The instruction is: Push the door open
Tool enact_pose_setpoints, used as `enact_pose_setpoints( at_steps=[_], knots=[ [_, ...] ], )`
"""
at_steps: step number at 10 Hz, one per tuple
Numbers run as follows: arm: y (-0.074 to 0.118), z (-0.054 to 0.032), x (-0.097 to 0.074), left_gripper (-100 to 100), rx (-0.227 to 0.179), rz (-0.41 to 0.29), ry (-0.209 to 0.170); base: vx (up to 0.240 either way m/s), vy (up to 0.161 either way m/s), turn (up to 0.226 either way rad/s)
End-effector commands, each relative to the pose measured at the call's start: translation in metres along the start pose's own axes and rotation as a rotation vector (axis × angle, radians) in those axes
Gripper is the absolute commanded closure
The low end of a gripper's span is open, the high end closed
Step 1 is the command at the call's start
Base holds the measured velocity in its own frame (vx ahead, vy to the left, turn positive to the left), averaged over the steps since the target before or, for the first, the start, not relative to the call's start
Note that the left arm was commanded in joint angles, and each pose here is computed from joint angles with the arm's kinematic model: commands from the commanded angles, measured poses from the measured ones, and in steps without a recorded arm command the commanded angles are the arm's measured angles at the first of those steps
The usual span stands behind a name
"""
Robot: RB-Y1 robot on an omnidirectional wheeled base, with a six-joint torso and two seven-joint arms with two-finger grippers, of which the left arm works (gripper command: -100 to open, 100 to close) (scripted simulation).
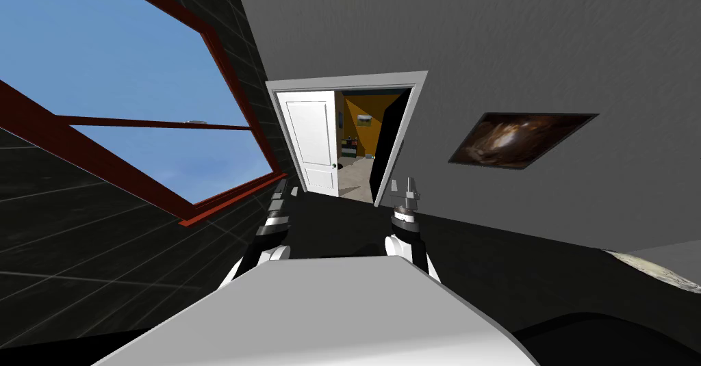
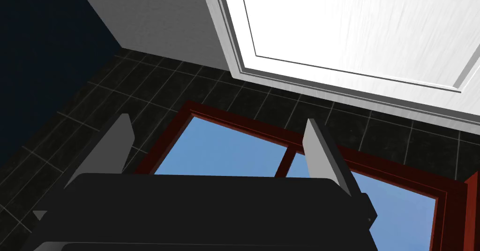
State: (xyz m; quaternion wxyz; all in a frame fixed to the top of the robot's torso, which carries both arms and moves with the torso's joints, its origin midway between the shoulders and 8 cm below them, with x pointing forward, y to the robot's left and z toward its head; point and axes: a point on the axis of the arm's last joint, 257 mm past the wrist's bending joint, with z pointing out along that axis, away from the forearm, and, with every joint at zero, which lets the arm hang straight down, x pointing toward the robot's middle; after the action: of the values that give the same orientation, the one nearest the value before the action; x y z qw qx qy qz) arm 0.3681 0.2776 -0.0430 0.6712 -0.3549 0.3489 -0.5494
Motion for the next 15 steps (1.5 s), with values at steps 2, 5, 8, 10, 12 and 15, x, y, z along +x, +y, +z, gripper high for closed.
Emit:
enact_pose_setpoints(
  at_steps=[2,5,8,10,12,15],
  knots=[
    [0.013,-0.0012,0.009,-100,-0.032,0.071,0.031,0.061,0.006,0.004],
    [0.027,-0.0032,0.017,-100,-0.066,0.148,0.065,0.083,0.012,0.002],
    [0.043,-0.0059,0.026,-100,-0.101,0.23,0.102,0.074,0.004,0.003],
    [0.057,-0.009,0.034,-100,-0.131,0.307,0.136,0.078,0.014,0.005],
    [0.071,-0.0127,0.04,-100,-0.16,0.384,0.171,0.089,0.008,0.003],
    [0.096,-0.0199,0.05,-100,-0.206,0.512,0.229,0.087,0.004,0.005]
  ],
)
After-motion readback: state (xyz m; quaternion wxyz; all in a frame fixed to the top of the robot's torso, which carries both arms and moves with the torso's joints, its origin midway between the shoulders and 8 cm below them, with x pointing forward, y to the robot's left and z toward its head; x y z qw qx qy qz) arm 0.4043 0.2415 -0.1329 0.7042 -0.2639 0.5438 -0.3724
